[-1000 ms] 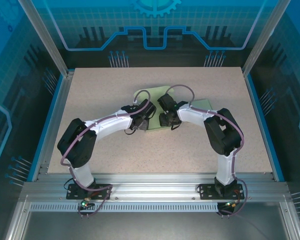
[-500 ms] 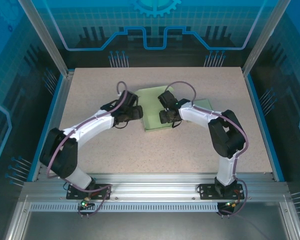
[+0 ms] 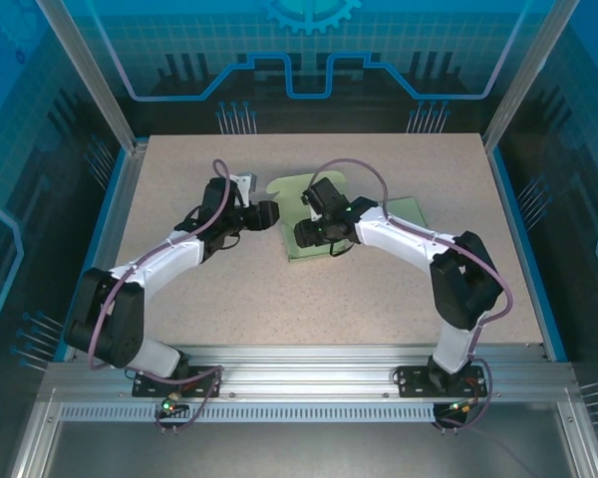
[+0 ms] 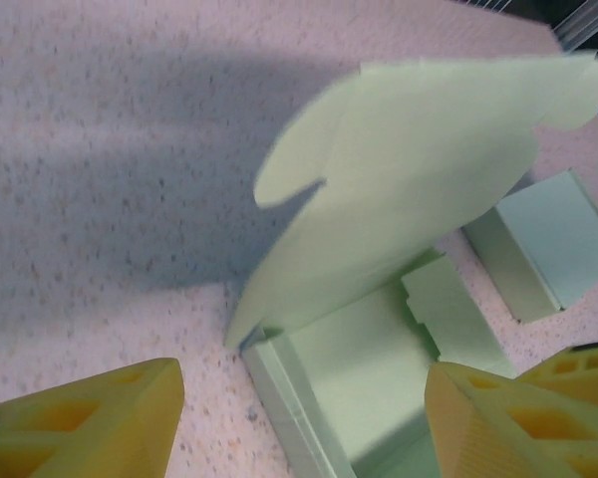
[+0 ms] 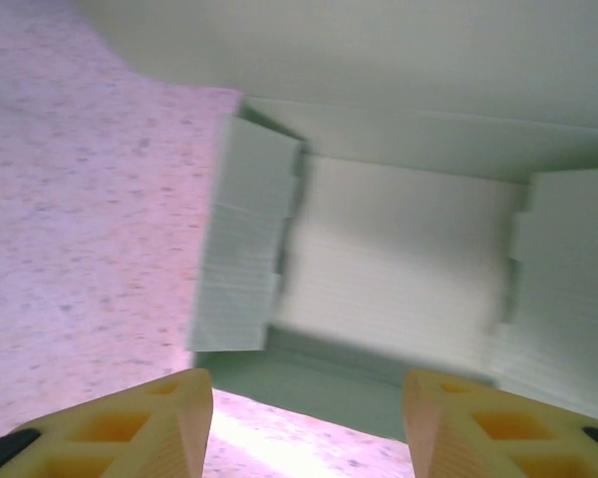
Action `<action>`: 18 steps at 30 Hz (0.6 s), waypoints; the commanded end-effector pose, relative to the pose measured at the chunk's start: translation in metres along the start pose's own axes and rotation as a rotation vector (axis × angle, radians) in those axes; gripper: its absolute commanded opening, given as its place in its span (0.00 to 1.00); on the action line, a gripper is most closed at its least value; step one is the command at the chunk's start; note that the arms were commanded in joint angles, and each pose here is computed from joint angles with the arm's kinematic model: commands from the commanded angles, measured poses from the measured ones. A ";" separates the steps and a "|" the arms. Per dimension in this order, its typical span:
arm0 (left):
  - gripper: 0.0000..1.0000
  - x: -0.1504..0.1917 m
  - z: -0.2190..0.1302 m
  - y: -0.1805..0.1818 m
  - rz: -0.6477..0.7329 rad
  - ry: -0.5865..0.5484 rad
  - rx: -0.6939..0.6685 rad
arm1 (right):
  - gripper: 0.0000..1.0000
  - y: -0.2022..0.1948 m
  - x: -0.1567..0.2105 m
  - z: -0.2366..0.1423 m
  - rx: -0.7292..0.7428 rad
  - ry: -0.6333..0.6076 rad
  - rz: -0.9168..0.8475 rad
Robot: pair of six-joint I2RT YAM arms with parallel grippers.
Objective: Fold the paper box
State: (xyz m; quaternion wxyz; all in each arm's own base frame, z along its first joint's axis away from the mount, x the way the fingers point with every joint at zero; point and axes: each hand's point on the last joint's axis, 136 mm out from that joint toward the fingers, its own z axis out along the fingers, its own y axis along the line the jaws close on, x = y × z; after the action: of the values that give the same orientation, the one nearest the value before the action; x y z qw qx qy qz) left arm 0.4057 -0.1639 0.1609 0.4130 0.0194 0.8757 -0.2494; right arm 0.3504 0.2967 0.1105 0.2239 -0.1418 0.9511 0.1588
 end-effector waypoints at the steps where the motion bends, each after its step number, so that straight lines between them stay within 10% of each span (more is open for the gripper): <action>1: 0.66 -0.008 0.006 -0.001 0.085 -0.013 0.088 | 0.53 0.031 0.006 0.024 -0.158 0.066 0.017; 18: 0.65 0.008 0.036 -0.002 0.040 0.101 0.155 | 0.43 0.025 0.020 0.063 -0.254 0.135 0.092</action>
State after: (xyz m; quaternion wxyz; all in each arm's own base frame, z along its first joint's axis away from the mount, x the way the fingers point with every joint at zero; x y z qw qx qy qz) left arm 0.4208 -0.1779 0.1303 0.3699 0.0701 0.8783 -0.2947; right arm 0.3472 0.3397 0.0607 0.1418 -0.1460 0.9438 0.2606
